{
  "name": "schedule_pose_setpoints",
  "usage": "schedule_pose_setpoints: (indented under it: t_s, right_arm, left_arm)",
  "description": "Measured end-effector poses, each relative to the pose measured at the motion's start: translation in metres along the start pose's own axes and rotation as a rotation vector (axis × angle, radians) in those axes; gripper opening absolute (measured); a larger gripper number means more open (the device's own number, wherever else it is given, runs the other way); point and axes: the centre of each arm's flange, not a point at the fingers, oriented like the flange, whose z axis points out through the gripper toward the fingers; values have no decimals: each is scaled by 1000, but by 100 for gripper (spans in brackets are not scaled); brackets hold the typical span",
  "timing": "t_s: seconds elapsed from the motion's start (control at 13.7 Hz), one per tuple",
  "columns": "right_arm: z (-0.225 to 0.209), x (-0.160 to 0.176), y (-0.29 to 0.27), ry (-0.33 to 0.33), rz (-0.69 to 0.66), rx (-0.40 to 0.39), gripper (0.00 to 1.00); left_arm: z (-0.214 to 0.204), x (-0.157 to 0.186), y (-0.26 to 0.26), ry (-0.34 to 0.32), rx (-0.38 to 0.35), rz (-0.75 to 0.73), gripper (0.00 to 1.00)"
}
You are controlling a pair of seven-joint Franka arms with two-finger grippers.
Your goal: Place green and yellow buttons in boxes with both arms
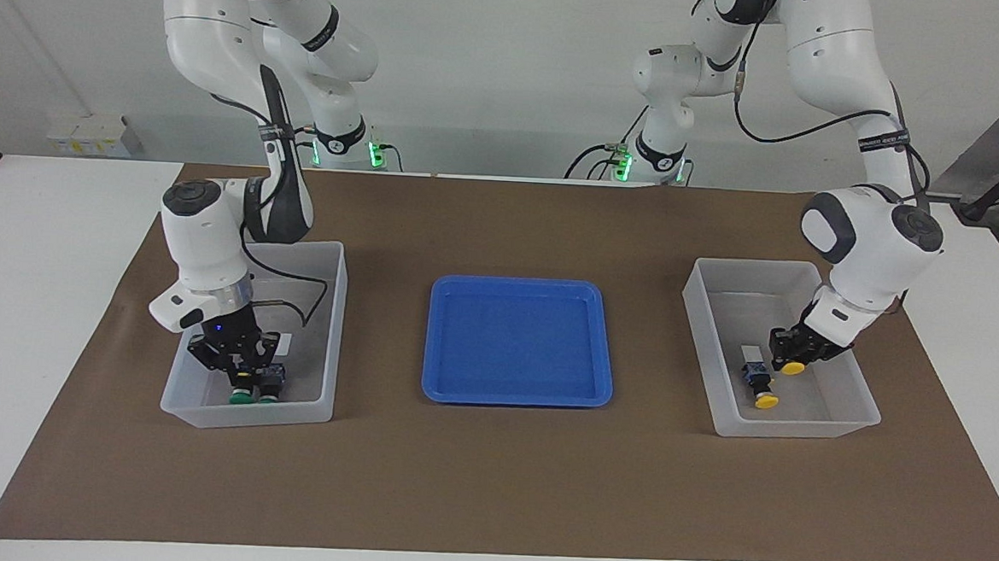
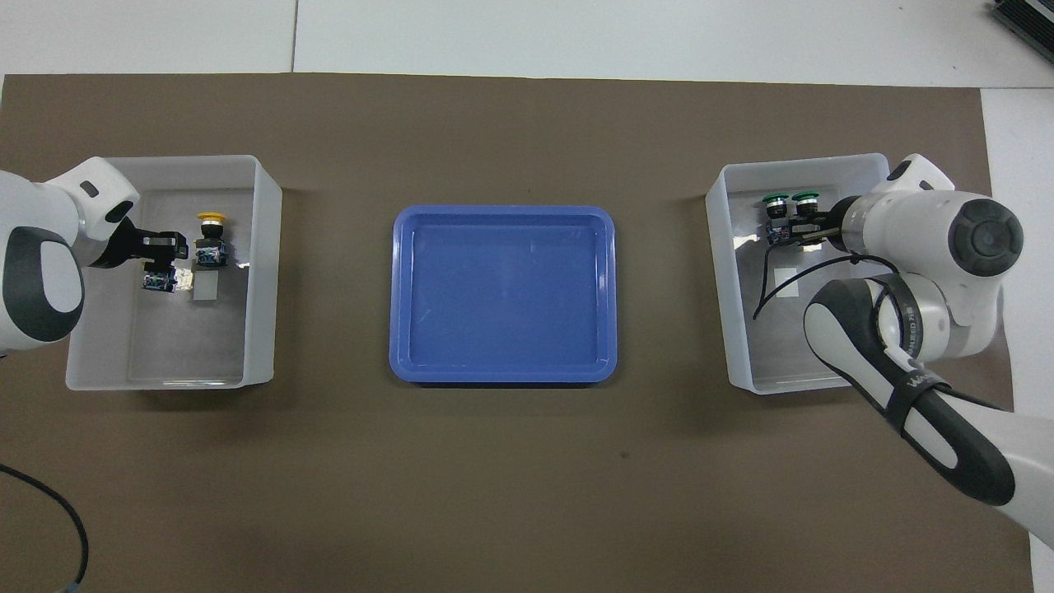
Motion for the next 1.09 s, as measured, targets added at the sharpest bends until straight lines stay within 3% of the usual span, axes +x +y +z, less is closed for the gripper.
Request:
schedule_pose_setpoints:
  t_s: [0.07,0.15,0.36,0.58,0.8,1.09]
  right_arm:
    - [1,0,-2,2,-3,2,32]
    - [2,1,-3,3,-4,3,37]
    - [2,3,-4,14,-5,5,69]
    - [-11,15,-1,40,-3,-4,100]
    - [-51,31,5,-9,17,-34,100]
    - [-133,45,-31,-92,101,-31,100]
  left_arm:
    - [-2,0,-1,3,0,0,46]
    - [-4,0,-1,7,1,2,46]
    - [-15,6,3,24,1,11,66]
    - [-38,19,9,21,-7,25,66]
    - [-71,36,29,7,-18,45,62]
    - [-122,52,94,-46,36,72,62]
